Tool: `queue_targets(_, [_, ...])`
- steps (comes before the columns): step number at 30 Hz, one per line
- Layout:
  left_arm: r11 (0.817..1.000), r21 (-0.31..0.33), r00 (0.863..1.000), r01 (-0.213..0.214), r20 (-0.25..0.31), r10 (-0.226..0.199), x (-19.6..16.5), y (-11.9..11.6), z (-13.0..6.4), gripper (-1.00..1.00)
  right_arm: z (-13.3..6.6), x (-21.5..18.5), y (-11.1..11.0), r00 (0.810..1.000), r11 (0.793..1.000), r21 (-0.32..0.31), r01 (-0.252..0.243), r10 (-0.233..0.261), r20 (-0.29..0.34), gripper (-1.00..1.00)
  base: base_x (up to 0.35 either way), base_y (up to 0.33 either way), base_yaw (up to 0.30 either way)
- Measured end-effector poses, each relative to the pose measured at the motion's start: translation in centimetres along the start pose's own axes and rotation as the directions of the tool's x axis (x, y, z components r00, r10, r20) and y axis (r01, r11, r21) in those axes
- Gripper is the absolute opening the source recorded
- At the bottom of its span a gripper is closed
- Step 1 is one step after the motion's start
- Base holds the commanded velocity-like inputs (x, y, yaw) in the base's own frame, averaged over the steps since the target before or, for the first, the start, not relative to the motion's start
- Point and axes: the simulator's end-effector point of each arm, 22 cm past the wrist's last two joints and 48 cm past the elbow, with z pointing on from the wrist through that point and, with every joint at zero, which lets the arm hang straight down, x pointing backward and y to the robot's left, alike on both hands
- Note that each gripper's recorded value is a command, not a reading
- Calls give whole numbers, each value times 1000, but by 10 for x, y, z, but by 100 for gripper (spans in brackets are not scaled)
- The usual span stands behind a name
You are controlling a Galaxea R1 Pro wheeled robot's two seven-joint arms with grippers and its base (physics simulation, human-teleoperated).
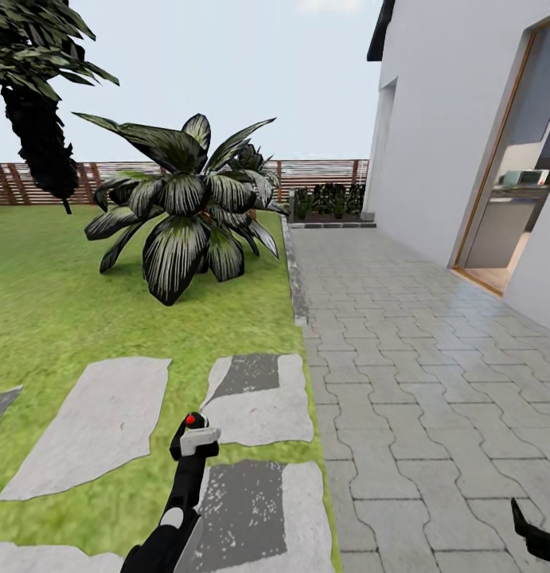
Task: In the garden, pick up the pesticide atomizer on the floor and spray pesticide onto both trees until each tree trunk is fully covered.
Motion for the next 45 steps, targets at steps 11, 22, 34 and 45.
queue_targets(11, [1000, -7, 1000, -3, -20, 2, -14, 2, 1, -100, -22, -13, 124, 999, 980, -191, -51, 50, -10, 100, 0, 0, 0])
queue_targets(22, [1000, -9, 999, -6, -52, 6, -23, 2, -2, -100, -31, -69, 197, 996, 937, -349, -34, 60, 62, 100, 0, 0, 0])
queue_targets(34, [998, -28, 992, -53, -112, 49, -20, 34, -8, -100, -33, -95, 198, 996, 934, -356, -33, 60, 65, 100, 0, 0, 0])
queue_targets(45, [994, -24, 979, -106, -177, 100, -16, 58, -17, -100, -39, -113, 206, 996, 928, -370, -36, 62, 59, 100, 0, 0, 0])
